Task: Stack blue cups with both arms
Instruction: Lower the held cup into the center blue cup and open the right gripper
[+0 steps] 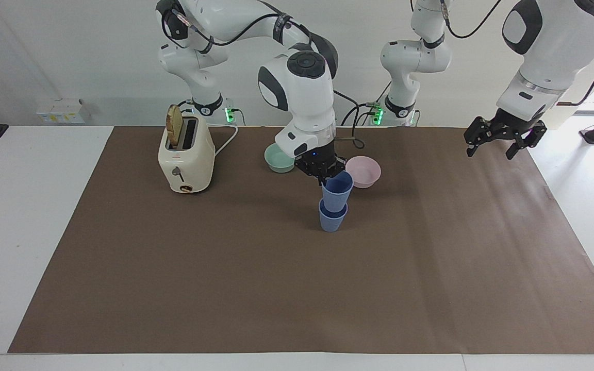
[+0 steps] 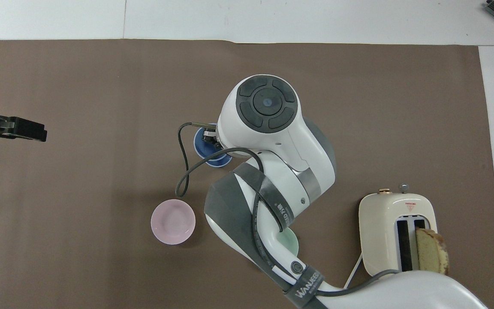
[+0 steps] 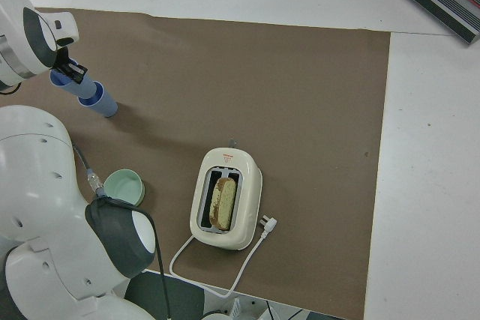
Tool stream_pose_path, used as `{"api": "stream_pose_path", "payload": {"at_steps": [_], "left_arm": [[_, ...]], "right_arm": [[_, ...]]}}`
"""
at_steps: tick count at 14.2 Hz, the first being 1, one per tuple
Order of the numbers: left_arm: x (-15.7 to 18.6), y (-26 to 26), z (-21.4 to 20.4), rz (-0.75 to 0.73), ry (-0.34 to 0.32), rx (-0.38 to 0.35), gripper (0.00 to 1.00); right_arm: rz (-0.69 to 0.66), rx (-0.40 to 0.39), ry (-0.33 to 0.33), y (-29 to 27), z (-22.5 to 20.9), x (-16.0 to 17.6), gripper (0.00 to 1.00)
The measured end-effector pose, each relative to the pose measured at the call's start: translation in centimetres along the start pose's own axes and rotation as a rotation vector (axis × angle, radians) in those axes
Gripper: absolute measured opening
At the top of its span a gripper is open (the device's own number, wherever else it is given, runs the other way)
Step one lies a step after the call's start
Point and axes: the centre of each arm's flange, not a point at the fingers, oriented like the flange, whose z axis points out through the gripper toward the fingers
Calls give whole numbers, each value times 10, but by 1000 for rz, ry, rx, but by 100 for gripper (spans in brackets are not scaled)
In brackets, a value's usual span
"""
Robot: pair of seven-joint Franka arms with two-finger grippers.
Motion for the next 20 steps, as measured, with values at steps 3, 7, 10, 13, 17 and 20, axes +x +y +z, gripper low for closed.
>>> {"api": "stream_pose_path", "payload": {"at_steps": [3, 7, 10, 13, 17, 20], "left_arm": [[0, 0, 0, 0, 0, 0, 100], [0, 0, 0, 0, 0, 0, 100], [0, 0, 0, 0, 0, 0, 100], [0, 0, 0, 0, 0, 0, 100], [0, 0, 0, 0, 0, 0, 100], [0, 0, 0, 0, 0, 0, 100]], "right_arm": [[1, -5, -6, 0, 10, 2, 4], [-2, -28, -14, 2, 25, 2, 4], [-4, -24, -7, 3, 36, 3, 4], [-4, -17, -4, 5, 57, 3, 4], [-2, -21, -10, 6, 68, 4, 9], [-5, -24, -5, 6, 68, 4, 41]]}}
